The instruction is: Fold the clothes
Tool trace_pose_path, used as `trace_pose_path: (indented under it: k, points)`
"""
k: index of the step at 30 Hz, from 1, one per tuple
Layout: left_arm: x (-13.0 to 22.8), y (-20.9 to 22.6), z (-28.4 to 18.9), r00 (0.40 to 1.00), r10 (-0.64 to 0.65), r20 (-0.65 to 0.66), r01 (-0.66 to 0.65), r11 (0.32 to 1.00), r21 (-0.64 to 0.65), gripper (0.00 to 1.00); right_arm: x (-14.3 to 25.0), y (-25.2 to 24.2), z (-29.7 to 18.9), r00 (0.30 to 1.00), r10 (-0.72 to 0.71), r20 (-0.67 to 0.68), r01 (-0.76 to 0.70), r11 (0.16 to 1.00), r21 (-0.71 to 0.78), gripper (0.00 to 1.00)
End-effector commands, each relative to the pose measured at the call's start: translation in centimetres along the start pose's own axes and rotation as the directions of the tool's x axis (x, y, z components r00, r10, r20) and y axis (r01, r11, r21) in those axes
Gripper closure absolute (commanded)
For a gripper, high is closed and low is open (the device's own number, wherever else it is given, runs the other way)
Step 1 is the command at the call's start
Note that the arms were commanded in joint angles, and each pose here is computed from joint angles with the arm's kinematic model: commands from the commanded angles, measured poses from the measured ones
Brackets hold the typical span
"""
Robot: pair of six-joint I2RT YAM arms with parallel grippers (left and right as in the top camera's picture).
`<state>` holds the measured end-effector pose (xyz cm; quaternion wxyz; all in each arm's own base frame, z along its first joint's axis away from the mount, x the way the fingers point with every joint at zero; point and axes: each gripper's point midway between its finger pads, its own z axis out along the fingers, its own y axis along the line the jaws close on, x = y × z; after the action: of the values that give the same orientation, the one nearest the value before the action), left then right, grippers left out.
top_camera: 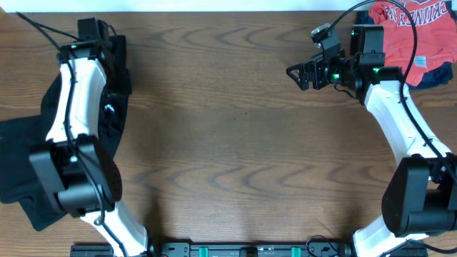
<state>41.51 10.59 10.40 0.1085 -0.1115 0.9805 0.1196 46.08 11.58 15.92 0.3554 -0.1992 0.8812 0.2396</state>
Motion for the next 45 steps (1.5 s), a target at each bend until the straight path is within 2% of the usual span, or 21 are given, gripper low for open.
trace_pose_path:
  k: [1,17,19,21,25,26,27,32,35,39,41,45]
  points:
    - [1.3,0.1,2.0,0.998,0.013,-0.069,-0.015,1.0,-0.022,0.38,-0.4,-0.1,0.1,1.0,-0.022,-0.004,0.022,1.0,0.021,0.1]
    - [2.4,3.1,6.2,0.987,-0.059,-0.152,0.052,0.997,-0.048,0.39,-0.3,-0.1,0.1,1.0,-0.021,-0.006,0.021,1.0,0.021,0.1]
    - [2.4,3.1,6.2,0.987,-0.06,-0.151,0.053,0.997,-0.047,0.59,-0.3,-0.1,0.1,1.0,-0.021,-0.005,0.021,1.0,0.022,0.1]
    - [2.4,2.9,6.2,0.987,-0.058,-0.152,0.052,0.998,-0.044,0.75,-0.4,-0.1,0.1,1.0,-0.023,-0.002,0.023,0.999,0.022,0.1]
    - [2.4,1.8,6.2,0.987,-0.054,-0.153,0.057,0.998,0.014,0.82,-0.5,-0.1,0.1,1.0,-0.027,0.004,0.027,0.999,0.023,0.1]
    - [2.3,1.5,6.2,0.987,-0.054,-0.154,0.059,0.998,0.03,0.9,-0.5,-0.1,0.1,1.0,-0.027,0.003,0.026,0.999,0.023,0.1]
    - [2.3,1.3,6.2,0.987,-0.054,-0.154,0.061,0.997,0.041,0.94,-0.5,-0.1,0.1,1.0,-0.026,0.003,0.026,0.999,0.023,0.1]
    - [2.3,1.0,6.0,0.984,-0.088,-0.155,0.097,0.994,0.049,0.94,-0.5,-0.1,0.1,1.0,-0.024,0.001,0.024,0.999,0.023,0.12]
    - [1.5,0.5,4.7,0.982,-0.13,-0.136,0.141,0.987,0.078,0.94,-0.6,-0.2,0.1,1.0,-0.028,0.007,0.028,0.999,0.024,0.13]
    - [-1.4,-2.5,0.2,0.992,-0.122,-0.042,0.128,0.967,0.221,0.94,-1.3,-0.4,0.0,0.999,-0.039,0.032,0.038,0.999,0.03,0.15]
    - [-2.9,-5.1,-3.4,0.995,-0.093,0.032,0.079,0.95,0.303,0.94,-1.8,-0.9,-0.3,0.998,-0.016,0.053,0.014,0.999,0.041,0.16]
    - [-3.6,-10.8,-9.0,0.988,-0.016,0.156,-0.048,0.915,0.401,0.94,-2.7,-2.4,-1.4,0.993,0.067,0.1,-0.073,0.995,0.064,0.2]
